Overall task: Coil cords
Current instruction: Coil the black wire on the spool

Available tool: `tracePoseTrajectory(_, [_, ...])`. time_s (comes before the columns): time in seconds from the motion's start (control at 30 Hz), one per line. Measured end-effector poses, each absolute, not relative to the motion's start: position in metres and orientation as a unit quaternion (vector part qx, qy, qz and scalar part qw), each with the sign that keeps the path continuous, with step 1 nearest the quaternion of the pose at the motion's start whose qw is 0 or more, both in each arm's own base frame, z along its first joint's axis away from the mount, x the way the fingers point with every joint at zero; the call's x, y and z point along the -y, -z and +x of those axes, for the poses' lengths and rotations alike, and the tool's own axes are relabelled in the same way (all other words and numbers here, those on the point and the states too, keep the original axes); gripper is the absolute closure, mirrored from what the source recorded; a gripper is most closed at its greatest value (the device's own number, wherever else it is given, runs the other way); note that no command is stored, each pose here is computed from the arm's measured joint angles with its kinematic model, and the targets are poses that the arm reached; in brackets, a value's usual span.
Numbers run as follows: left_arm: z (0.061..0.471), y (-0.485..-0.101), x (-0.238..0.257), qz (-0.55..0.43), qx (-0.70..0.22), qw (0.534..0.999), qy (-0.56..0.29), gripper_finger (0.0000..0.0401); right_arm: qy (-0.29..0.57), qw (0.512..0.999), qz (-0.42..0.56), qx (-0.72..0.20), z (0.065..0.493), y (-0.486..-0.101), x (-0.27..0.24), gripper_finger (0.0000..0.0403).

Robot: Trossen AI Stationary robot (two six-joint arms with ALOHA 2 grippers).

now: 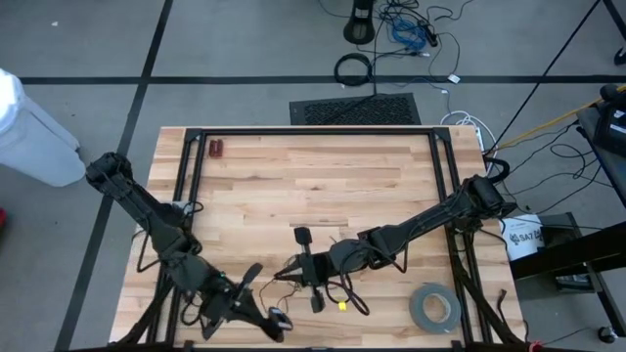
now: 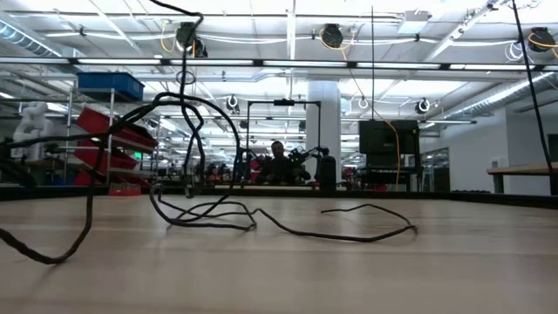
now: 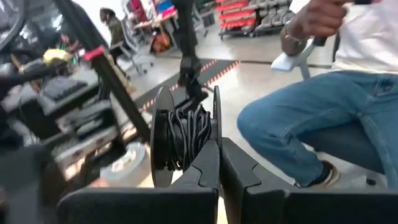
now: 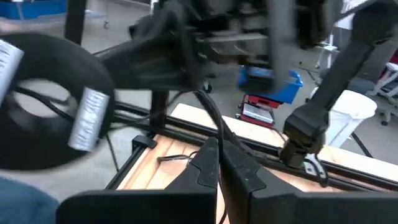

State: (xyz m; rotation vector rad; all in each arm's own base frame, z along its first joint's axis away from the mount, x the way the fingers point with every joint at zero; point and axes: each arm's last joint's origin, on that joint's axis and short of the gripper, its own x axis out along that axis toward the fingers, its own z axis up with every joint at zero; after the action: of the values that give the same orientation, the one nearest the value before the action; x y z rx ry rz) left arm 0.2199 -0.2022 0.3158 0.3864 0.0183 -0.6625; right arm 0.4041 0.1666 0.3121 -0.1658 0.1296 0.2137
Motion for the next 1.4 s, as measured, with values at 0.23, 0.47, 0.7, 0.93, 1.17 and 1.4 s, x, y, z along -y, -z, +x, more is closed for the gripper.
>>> tracePoseTrajectory(0.23, [0.227,-0.309,0.194,0.161,-0.056,0.937,0.304,0.0401,-0.123,0.984,-0.101,-0.077,0.399,-0.313,-0.17,0.0403])
tracePoseTrajectory(0.47, [0.227,-0.305,0.192,0.157,-0.084,0.946,0.272,0.0401,-0.127,0.981,-0.105,-0.099,0.386,-0.324,-0.169,0.0403])
tracePoseTrajectory(0.7, [0.226,-0.301,0.188,0.145,-0.115,0.956,0.227,0.0401,-0.118,0.979,-0.115,-0.121,0.372,-0.331,-0.174,0.0403])
tracePoseTrajectory(0.93, [0.221,-0.304,0.18,0.132,-0.136,0.965,0.182,0.0401,-0.09,0.976,-0.127,-0.152,0.357,-0.337,-0.176,0.0403])
tracePoseTrajectory(1.17, [0.216,-0.302,0.172,0.125,-0.165,0.972,0.111,0.0401,-0.086,0.975,-0.129,-0.157,0.35,-0.34,-0.18,0.0403])
tracePoseTrajectory(1.4, [0.216,-0.301,0.17,0.122,-0.172,0.973,0.094,0.0401,-0.085,0.976,-0.126,-0.158,0.349,-0.34,-0.181,0.0403])
